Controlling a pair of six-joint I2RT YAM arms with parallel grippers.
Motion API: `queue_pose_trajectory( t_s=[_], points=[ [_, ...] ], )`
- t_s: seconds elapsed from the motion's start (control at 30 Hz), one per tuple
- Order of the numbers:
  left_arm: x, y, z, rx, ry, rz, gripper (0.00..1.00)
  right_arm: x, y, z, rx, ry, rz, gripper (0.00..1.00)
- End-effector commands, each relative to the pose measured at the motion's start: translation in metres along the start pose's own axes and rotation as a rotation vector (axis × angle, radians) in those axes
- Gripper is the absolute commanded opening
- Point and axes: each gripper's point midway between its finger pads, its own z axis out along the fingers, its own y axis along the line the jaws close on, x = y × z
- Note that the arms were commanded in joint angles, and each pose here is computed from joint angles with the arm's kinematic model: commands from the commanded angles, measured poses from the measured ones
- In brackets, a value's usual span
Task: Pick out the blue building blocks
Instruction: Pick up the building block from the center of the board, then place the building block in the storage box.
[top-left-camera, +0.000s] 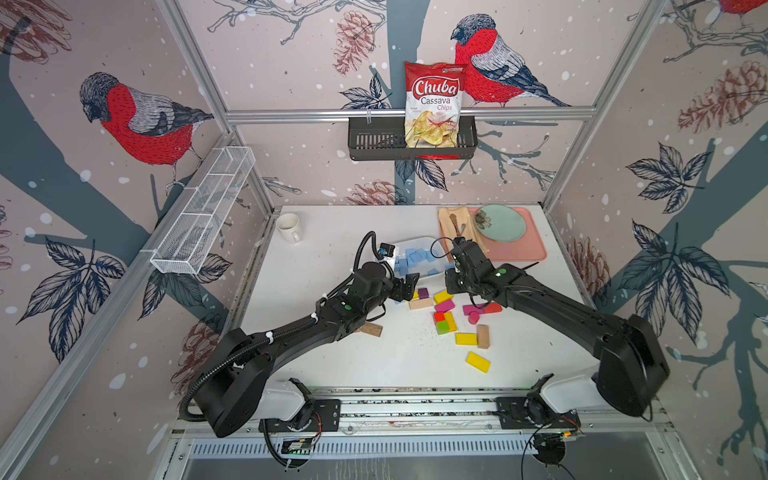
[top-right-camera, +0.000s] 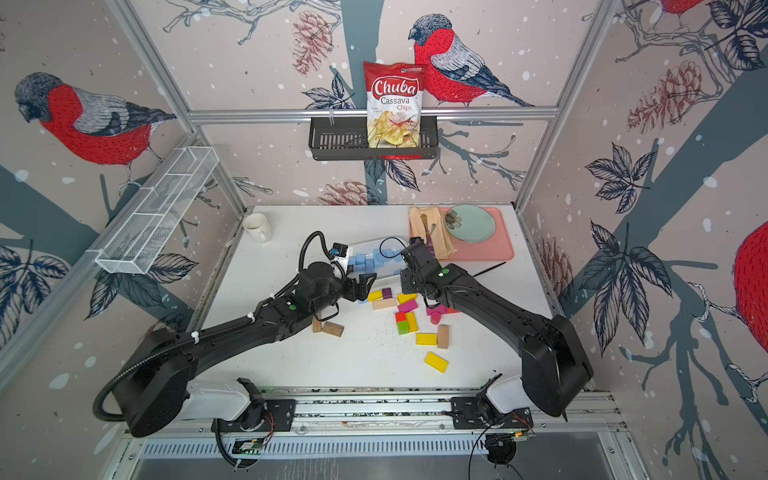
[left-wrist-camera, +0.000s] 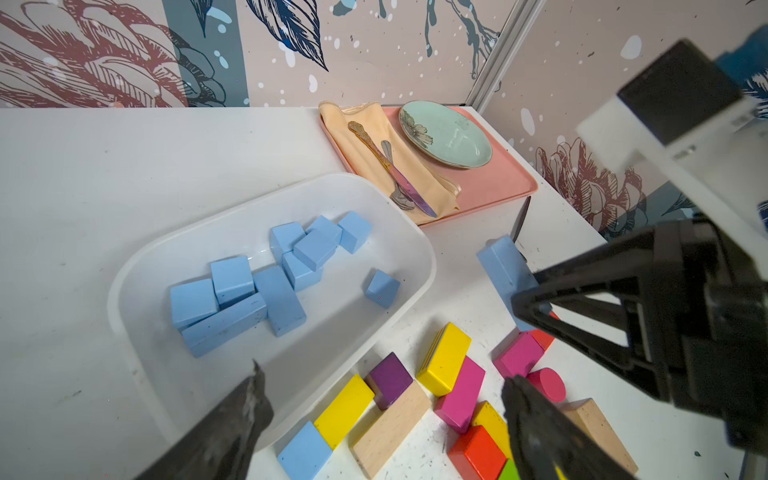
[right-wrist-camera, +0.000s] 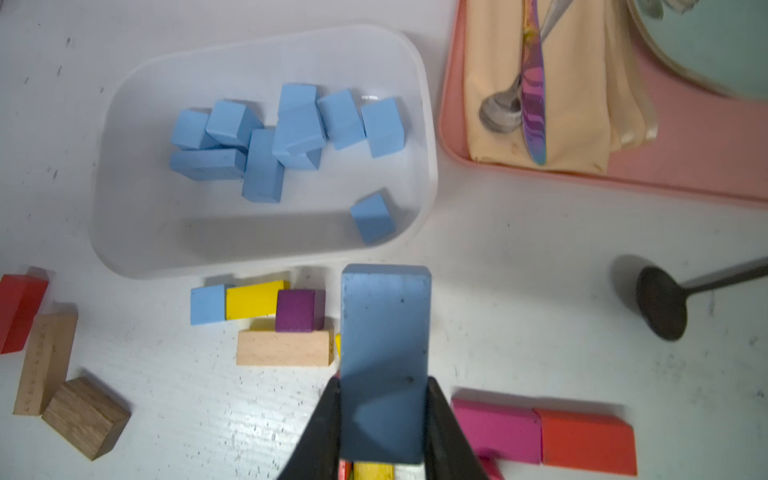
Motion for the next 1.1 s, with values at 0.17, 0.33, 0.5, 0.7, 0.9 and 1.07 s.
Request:
queue_pose_trajectory(
  t_s=[0.17,0.33,0.5,0.7,0.9,1.07],
  points=[
    [-0.013,0.008,-0.007,-0.045,-0.066,-0.005,0.90,-0.031,0.018,0.039,-0.019,0.030,-0.092,0.17],
    [-0.011,0.013,-0.012,-0.066,-0.075,-0.004,0.90,-0.036,0.030,0.064,-0.046,0.062,-0.112,0.17],
    [-0.009,0.016,-0.013,-0.082,-0.072,0.000,0.90,-0.033,0.035,0.087,-0.051,0.103,-0.123,0.18],
    [-0.008,0.019,-0.015,-0.091,-0.074,-0.001,0.90,-0.022,0.036,0.104,-0.049,0.146,-0.122,0.20],
    [-0.007,0.019,-0.014,-0.092,-0.072,-0.001,0.91,-0.015,0.035,0.112,-0.048,0.170,-0.118,0.22],
    [-0.006,0.020,-0.014,-0.095,-0.070,-0.002,0.90,-0.012,0.035,0.117,-0.051,0.186,-0.108,0.29]
  ],
)
